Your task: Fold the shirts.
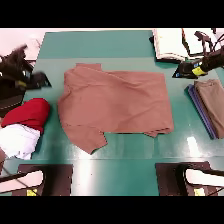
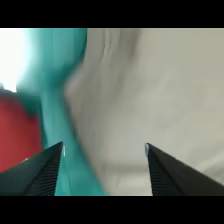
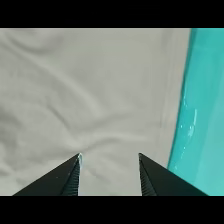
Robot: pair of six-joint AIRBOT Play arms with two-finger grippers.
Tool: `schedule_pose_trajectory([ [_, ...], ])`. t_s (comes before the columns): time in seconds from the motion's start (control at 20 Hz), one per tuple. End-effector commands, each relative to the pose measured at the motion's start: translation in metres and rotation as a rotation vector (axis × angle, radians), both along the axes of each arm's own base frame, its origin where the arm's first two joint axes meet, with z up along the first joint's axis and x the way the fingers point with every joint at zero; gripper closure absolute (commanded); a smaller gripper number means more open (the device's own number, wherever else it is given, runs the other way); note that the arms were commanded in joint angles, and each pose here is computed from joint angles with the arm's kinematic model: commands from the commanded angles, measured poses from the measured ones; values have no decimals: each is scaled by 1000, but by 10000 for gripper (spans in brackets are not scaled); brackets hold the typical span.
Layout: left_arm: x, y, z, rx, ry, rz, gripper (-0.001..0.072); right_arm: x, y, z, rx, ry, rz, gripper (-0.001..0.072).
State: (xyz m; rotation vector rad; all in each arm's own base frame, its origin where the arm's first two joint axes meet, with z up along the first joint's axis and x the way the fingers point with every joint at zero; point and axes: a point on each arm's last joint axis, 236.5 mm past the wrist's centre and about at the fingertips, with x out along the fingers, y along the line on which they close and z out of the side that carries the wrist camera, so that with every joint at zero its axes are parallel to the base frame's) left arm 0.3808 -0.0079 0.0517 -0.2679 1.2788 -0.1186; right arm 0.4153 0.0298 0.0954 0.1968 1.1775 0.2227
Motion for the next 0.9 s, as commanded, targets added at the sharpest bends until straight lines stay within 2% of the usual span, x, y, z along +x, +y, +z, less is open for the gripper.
schedule_pose_trajectory([
  [0.0, -83, -12, -63, -36, 141, 34, 102, -26, 9, -10, -2, -16, 4, 305],
  [0.15, -114, -34, -99, -129, 187, 80, 102, -37, 13, -17, -1, -15, 4, 305],
  [0.45, -121, -55, -129, -231, 176, 148, 102, -40, 24, -16, 50, -5, 10, 304],
  [0.6, -121, -74, -131, -265, 152, 99, 115, -41, 24, -16, 50, -2, 10, 305],
  [0.65, -122, -81, -131, -253, 147, 66, 246, -42, 24, -17, 49, 4, 12, 305],
  [0.7, -121, -86, -131, -247, 138, 47, 409, -46, 22, -19, 48, 20, 13, 305],
  [0.75, -119, -88, -129, -247, 132, 40, 621, -52, 18, -21, 48, 49, 9, 305],
  [0.8, -116, -88, -126, -247, 123, 36, 683, -61, 10, -27, 45, 90, 2, 305],
  [0.85, -111, -88, -119, -246, 112, 26, 683, -74, 0, -35, 49, 132, -14, 305],
])
